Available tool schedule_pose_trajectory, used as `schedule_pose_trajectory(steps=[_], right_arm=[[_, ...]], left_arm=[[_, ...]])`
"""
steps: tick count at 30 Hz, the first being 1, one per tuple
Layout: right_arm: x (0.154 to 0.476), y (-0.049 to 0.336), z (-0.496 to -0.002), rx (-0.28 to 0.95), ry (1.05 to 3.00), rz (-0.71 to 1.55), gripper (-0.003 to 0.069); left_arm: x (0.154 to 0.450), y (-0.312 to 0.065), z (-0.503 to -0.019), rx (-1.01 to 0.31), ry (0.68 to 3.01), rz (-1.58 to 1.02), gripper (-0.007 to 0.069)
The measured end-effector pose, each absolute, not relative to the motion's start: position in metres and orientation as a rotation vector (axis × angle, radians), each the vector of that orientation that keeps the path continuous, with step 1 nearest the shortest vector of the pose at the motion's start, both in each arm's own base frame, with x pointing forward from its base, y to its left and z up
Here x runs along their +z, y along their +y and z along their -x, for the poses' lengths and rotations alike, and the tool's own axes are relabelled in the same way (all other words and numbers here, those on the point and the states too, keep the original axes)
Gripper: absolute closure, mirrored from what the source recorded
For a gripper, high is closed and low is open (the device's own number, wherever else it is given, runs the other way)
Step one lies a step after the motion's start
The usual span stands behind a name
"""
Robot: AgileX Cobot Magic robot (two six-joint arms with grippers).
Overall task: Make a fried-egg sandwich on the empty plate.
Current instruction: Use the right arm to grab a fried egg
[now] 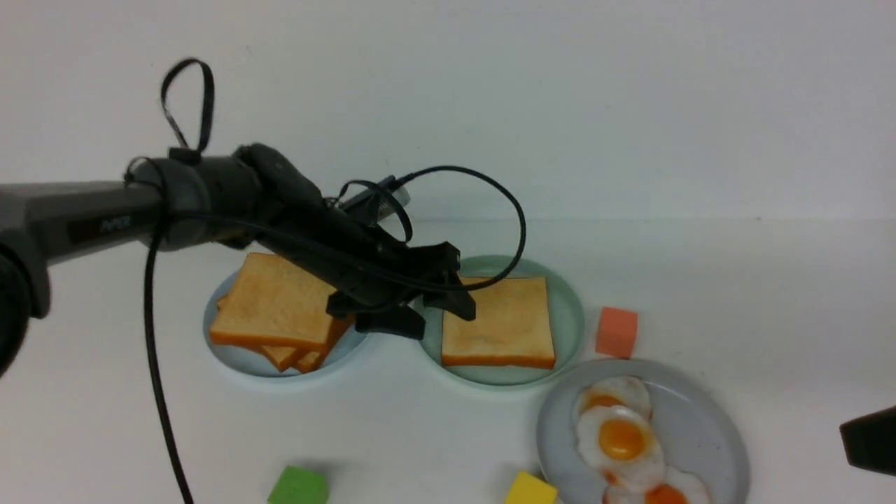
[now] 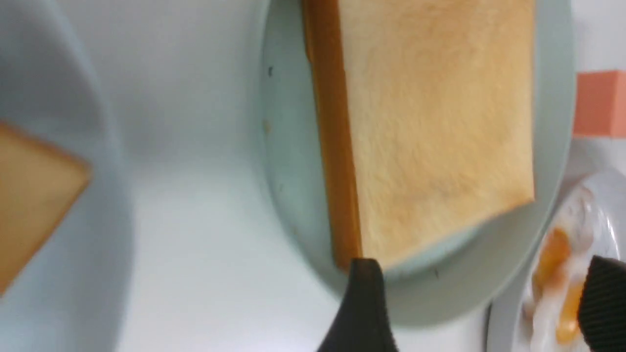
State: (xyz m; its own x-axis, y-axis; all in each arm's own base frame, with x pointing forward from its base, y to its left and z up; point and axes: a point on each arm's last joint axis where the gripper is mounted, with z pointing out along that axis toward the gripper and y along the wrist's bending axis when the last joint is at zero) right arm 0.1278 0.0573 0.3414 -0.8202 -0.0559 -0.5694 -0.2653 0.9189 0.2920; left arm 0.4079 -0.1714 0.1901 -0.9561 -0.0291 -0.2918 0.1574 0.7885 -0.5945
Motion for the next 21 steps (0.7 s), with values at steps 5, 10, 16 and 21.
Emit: schedule_pose_trajectory(steps=[5,10,16,21], right_arm=[[0.336,0.057,-0.138,0.435,2.546,0.204,0.034],[0.325,0.064,-0.167,0.416,2.619,0.2,0.0263],[0.29,0.075,-0.211,0.487,2.716,0.234,0.0224],[0.271,0.07,-0.239,0.624,2.684,0.247,0.0224]], left_arm=[[0.231,-0.154,-0.398,-0.815,2.707,-0.167,0.0055],[0.298,-0.137,-0.37,-0.677,2.611,-0.304,0.007],[0.374,-0.118,-0.308,-0.619,2.479,-0.42,0.0287],[0.377,-0.111,-0.26,-0.641,2.4,-0.606,0.0582]])
